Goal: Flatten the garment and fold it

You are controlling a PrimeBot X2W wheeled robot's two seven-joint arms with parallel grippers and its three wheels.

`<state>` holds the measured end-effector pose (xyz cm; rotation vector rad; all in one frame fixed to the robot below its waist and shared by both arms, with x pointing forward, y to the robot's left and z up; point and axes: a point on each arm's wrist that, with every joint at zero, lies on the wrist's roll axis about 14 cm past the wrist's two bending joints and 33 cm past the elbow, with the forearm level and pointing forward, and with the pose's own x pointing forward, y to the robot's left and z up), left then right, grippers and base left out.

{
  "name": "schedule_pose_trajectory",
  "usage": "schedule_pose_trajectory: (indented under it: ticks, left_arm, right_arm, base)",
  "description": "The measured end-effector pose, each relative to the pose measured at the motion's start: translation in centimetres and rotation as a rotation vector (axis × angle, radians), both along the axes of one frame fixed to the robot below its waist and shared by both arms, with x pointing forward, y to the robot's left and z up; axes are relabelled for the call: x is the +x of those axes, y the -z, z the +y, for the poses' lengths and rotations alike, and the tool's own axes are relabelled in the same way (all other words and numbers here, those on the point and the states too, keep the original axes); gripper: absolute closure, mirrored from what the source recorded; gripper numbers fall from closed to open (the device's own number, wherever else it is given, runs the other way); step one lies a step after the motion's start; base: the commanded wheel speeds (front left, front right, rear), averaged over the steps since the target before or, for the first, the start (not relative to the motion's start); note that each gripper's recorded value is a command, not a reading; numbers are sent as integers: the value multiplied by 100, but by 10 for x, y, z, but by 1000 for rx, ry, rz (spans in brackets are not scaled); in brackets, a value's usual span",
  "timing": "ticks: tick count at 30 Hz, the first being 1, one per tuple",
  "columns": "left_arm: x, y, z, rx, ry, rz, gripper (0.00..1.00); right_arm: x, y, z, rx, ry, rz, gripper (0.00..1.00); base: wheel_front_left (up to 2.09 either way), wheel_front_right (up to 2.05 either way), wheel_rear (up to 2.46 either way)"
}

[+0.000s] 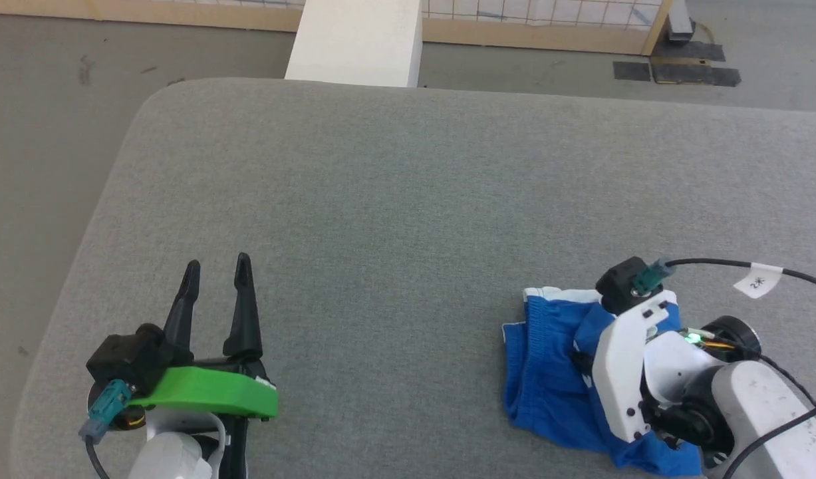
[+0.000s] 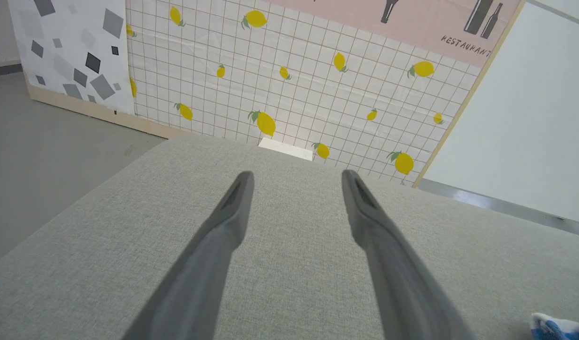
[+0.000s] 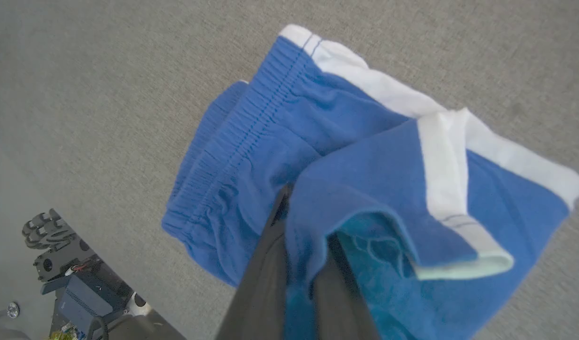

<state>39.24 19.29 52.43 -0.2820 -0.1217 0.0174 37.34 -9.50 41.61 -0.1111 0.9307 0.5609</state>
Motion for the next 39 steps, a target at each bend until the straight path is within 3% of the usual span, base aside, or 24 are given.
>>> schedule_pose_trajectory:
  ticks: [5,6,7,8,15,28,34,39]
  left_arm:
    - [-1,4,3,-2,-11,11,0]
    - [-1,4,3,-2,-12,13,0]
    - [-1,5,3,-3,-14,15,0]
    - [-1,5,3,-5,-15,16,0]
    - [0,6,3,-6,-12,18,0]
    - [2,-3,-6,-7,18,-11,0]
    - [4,-11,-12,-6,39,-35,0]
    - [6,-15,-18,-8,51,-45,0]
  right_arm:
    - [-1,14,5,-2,-9,24,100]
    - [1,16,5,6,-2,19,87]
    - [3,17,6,11,0,7,51]
    - [4,17,7,13,-1,3,0]
    - [7,2,28,53,-53,-57,0]
    - [13,-59,63,148,-148,-247,0]
    - [39,-83,9,35,-7,-390,0]
    - [30,-62,-55,-102,168,-340,0]
  base:
    - [0,0,0]
    - [0,0,0]
    - [0,0,0]
    - [0,0,0]
    - [0,0,0]
    - [0,0,0]
    - [0,0,0]
    - [0,0,0]
